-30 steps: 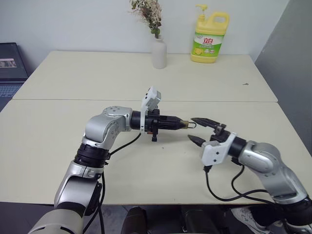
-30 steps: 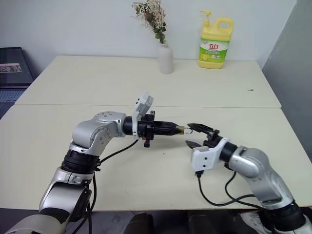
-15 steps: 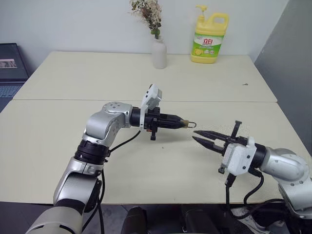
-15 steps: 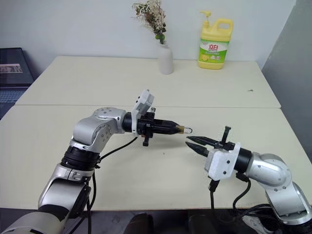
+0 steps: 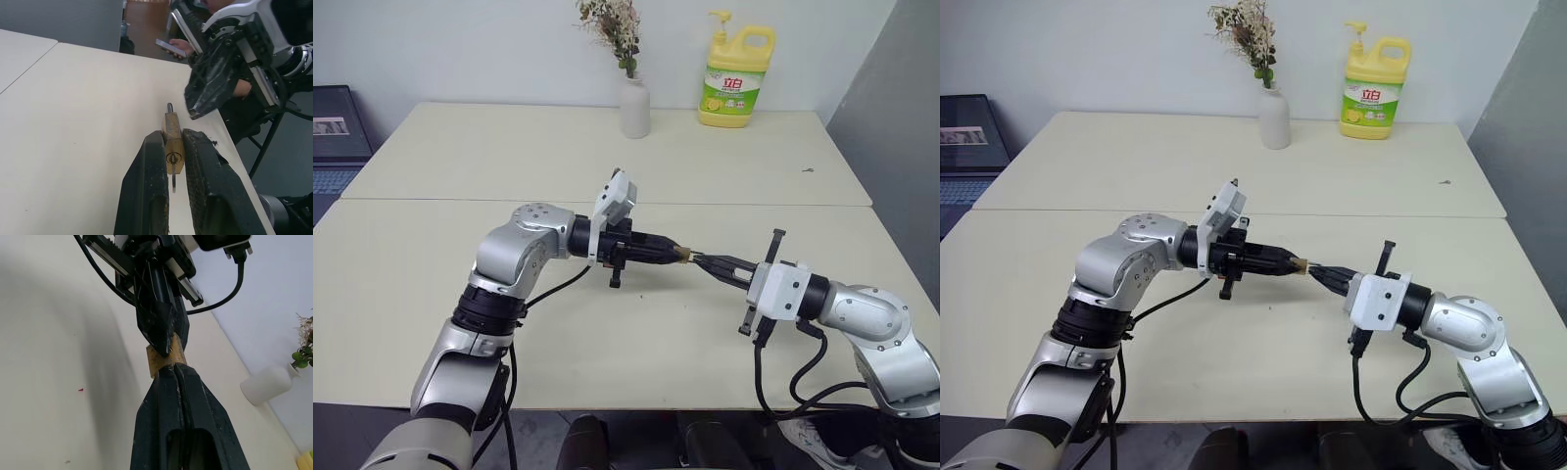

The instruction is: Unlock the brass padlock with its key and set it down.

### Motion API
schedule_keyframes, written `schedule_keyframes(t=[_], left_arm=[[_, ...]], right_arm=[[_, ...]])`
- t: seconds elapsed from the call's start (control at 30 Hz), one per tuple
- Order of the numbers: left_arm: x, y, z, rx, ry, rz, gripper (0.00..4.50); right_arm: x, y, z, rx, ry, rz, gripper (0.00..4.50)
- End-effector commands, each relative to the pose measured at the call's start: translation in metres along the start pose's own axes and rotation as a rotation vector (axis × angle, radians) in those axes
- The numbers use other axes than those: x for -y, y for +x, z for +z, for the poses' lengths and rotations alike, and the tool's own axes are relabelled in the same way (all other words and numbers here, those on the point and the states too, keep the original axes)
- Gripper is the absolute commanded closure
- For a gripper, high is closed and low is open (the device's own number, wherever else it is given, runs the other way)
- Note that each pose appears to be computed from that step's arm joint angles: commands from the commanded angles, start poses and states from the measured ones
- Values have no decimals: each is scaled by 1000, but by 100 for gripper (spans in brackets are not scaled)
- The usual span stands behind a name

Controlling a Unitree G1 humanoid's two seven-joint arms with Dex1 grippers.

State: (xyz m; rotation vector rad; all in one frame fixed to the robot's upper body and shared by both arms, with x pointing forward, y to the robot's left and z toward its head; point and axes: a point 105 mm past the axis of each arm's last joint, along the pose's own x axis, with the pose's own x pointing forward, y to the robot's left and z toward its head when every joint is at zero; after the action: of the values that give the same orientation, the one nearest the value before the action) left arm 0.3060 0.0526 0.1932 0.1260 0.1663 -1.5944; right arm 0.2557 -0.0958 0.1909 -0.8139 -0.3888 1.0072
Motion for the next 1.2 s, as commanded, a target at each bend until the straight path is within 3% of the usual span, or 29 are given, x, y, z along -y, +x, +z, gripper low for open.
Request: schedule_keyframes(t=[0.03, 1.2], left_arm=[[8, -1, 8, 5, 47, -24, 434], [23, -6, 6, -4, 30, -75, 434]], right_arm=[[6, -1, 4, 18, -40, 2, 450], [-4, 7, -14, 36, -10, 175, 450]])
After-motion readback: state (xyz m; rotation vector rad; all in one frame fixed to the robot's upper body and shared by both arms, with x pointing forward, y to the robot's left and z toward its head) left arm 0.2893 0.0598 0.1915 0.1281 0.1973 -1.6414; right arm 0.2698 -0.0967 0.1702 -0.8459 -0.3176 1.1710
